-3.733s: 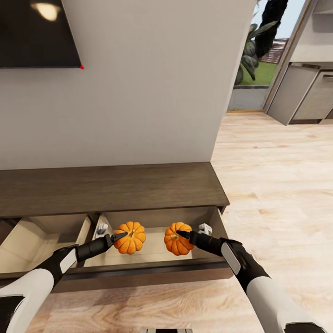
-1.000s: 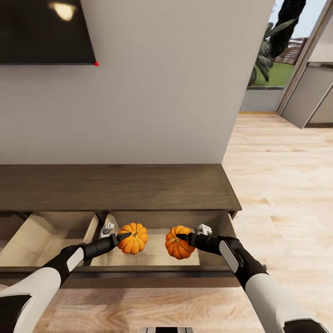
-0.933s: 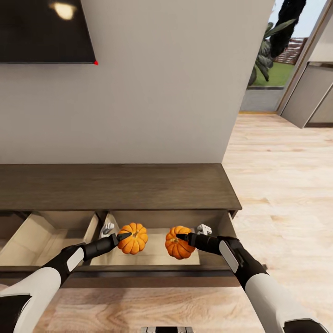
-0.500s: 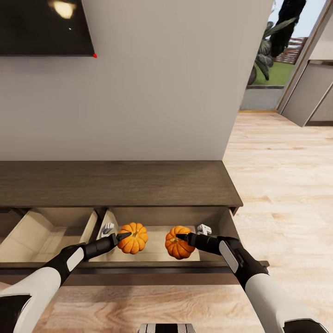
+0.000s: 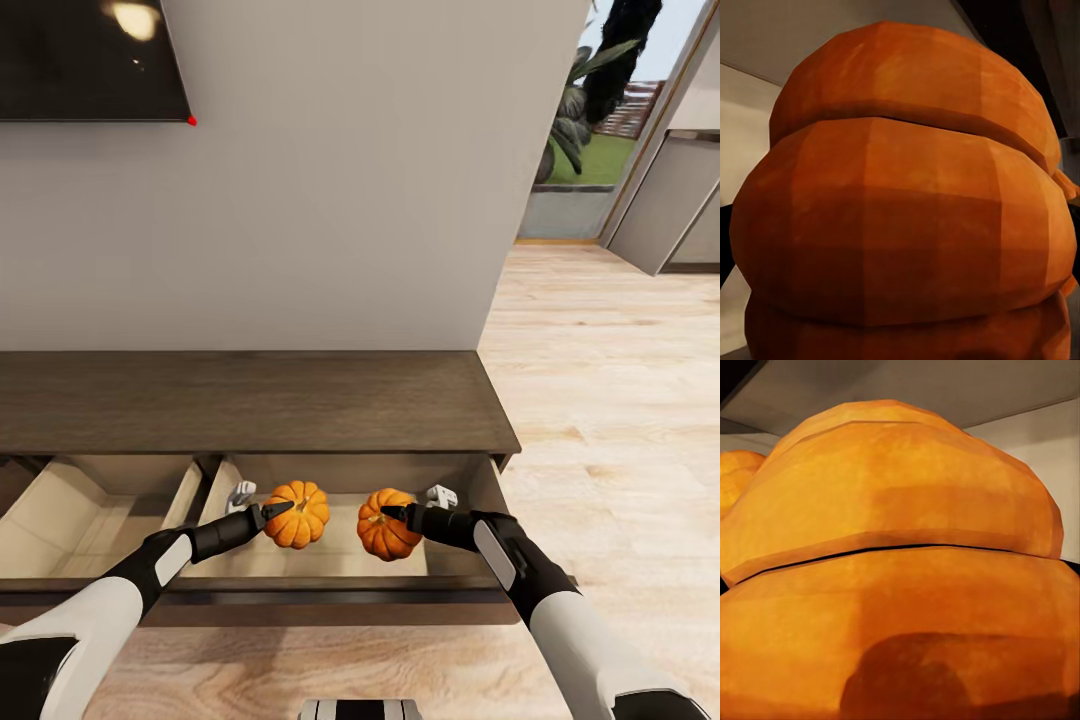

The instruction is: Place each of the two pumpkins and all three candles from the living room inside a cabinet in the living room (use any cabinet), then make sure every cabinet is closed, and position the cauldron so it is next to a table in the living room.

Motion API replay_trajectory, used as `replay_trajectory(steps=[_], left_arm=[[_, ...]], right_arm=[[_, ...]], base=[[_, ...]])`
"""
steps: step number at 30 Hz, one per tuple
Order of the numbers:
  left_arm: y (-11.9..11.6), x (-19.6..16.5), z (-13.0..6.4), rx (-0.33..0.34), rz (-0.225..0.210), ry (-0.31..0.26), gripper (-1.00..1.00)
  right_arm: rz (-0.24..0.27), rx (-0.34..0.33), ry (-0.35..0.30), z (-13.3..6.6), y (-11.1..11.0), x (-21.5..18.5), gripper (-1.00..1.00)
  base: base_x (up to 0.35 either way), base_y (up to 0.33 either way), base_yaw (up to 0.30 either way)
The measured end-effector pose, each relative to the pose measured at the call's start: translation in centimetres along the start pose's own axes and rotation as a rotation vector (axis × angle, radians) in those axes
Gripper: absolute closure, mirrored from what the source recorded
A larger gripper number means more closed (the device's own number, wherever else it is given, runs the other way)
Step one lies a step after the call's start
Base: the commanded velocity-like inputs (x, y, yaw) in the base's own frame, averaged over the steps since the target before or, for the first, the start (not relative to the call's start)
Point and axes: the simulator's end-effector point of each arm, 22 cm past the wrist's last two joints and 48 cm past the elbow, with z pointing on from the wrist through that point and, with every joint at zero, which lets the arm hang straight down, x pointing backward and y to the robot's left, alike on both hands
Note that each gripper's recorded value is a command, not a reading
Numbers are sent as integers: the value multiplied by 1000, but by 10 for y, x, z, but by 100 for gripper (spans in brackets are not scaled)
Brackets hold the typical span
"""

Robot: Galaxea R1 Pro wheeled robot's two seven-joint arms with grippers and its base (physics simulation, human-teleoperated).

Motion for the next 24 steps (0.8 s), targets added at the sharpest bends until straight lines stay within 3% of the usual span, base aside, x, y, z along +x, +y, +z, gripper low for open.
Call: replay_trajectory(steps=[6,21,24], left_arm=[[0,0,0,0,1,0,100],[25,12,8,2,3,-3,100],[19,7,9,20,-6,-10,100]], right_arm=[[0,1,-1,0,-1,0,100],[3,7,-11,13,-25,14,100],[9,-18,-29,12,-16,6,100]], base=[[0,0,0],[0,0,0],[0,0,0]])
